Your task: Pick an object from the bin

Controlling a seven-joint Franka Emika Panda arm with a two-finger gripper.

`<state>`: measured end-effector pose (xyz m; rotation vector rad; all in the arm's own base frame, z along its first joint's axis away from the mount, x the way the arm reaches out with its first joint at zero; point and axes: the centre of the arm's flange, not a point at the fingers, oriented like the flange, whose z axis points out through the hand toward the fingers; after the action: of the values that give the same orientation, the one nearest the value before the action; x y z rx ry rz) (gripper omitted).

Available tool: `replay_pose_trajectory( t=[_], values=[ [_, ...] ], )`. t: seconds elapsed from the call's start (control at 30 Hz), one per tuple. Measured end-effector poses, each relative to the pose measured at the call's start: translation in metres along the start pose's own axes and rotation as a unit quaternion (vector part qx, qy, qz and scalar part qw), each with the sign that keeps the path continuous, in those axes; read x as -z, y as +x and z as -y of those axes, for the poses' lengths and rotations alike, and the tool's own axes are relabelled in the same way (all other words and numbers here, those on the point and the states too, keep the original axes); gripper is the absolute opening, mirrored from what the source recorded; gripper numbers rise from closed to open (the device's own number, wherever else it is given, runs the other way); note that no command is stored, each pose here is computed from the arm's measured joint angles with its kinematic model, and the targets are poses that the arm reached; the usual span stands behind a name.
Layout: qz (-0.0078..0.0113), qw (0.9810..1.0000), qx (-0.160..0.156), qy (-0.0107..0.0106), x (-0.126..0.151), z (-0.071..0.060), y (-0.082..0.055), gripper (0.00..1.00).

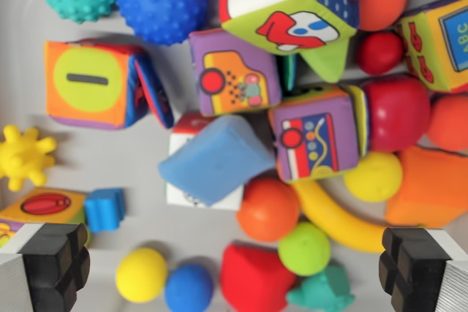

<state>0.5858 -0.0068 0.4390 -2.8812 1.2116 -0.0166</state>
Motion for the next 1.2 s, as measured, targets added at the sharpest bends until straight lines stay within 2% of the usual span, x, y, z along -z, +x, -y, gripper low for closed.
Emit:
replay_pose_trajectory(
  t=[0.37, 0.47, 0.67, 0.87, 1.03, 1.13, 1.2],
  values=[
    [0.0000, 1.0000, 0.000, 0.0000, 0.000, 0.000, 0.000, 1.00],
    [0.0006, 1.0000, -0.003, -0.0006, -0.001, 0.000, 0.000, 1.00],
    [0.0020, 0.9998, -0.020, -0.0021, -0.008, -0.001, -0.003, 1.00],
    [0.0024, 0.9988, -0.050, -0.0028, -0.018, -0.003, -0.010, 1.00],
    [0.0027, 0.9961, -0.088, -0.0037, -0.030, -0.005, -0.017, 1.00],
    [0.0029, 0.9939, -0.110, -0.0044, -0.038, -0.007, -0.022, 1.00],
    [0.0029, 0.9915, -0.130, -0.0050, -0.045, -0.008, -0.026, 1.00]
  ],
)
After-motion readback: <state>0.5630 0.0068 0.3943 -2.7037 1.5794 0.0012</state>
